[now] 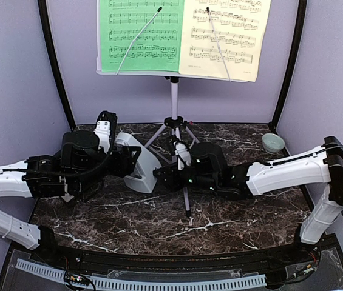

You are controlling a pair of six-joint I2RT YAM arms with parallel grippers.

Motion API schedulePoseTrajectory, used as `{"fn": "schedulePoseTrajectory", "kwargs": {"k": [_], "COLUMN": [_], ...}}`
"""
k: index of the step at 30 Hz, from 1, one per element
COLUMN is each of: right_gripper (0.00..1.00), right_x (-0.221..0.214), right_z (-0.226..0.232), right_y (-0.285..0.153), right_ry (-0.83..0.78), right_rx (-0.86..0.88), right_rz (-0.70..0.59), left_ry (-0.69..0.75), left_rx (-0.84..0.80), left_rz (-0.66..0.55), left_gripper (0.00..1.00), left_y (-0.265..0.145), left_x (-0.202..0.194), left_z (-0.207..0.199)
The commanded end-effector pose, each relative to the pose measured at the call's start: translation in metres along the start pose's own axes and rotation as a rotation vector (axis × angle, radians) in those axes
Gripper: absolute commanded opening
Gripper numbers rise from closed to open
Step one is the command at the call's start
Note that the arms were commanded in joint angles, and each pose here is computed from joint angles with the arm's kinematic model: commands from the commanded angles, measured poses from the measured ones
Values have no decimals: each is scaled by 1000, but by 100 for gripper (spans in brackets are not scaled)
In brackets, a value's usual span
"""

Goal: Set up the instrument practice props

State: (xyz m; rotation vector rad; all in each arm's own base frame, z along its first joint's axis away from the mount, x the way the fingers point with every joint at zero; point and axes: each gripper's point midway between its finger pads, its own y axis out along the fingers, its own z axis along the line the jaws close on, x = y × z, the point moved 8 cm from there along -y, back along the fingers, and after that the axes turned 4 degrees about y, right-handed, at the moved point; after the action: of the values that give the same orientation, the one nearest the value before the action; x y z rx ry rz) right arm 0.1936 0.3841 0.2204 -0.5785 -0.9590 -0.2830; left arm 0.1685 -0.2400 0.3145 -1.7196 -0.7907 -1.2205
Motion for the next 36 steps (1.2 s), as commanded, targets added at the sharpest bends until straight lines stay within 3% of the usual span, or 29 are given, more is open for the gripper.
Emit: {"fn": "schedulePoseTrajectory", "kwargs": {"k": [1,4,13,20,36], "right_gripper": [26,18,10,0,0], "right_x": [19,17,19,23,78], "right_z": [4,-1,4,-6,-13], "right_y": [-8,-10,-10,-12,-26], "right_ry": [-4,-5,-34,-29,491], "right_rx": [-38,-70,11,-42,271], "right_rz": [-78,-74,-65,-51,-167], "left_ry": [-119,-125,-122,-111,115], "left_rx": [-79,-92,-223,-289,-339], "left_rz": [-149,-158,-189,-215,-322], "left_gripper": [1,1,1,1,2], "left_y": [-13,-15,-17,-20,-28], "left_x": [41,42,44,45,44], "left_z": [-8,-8,-20,-24,-25]}}
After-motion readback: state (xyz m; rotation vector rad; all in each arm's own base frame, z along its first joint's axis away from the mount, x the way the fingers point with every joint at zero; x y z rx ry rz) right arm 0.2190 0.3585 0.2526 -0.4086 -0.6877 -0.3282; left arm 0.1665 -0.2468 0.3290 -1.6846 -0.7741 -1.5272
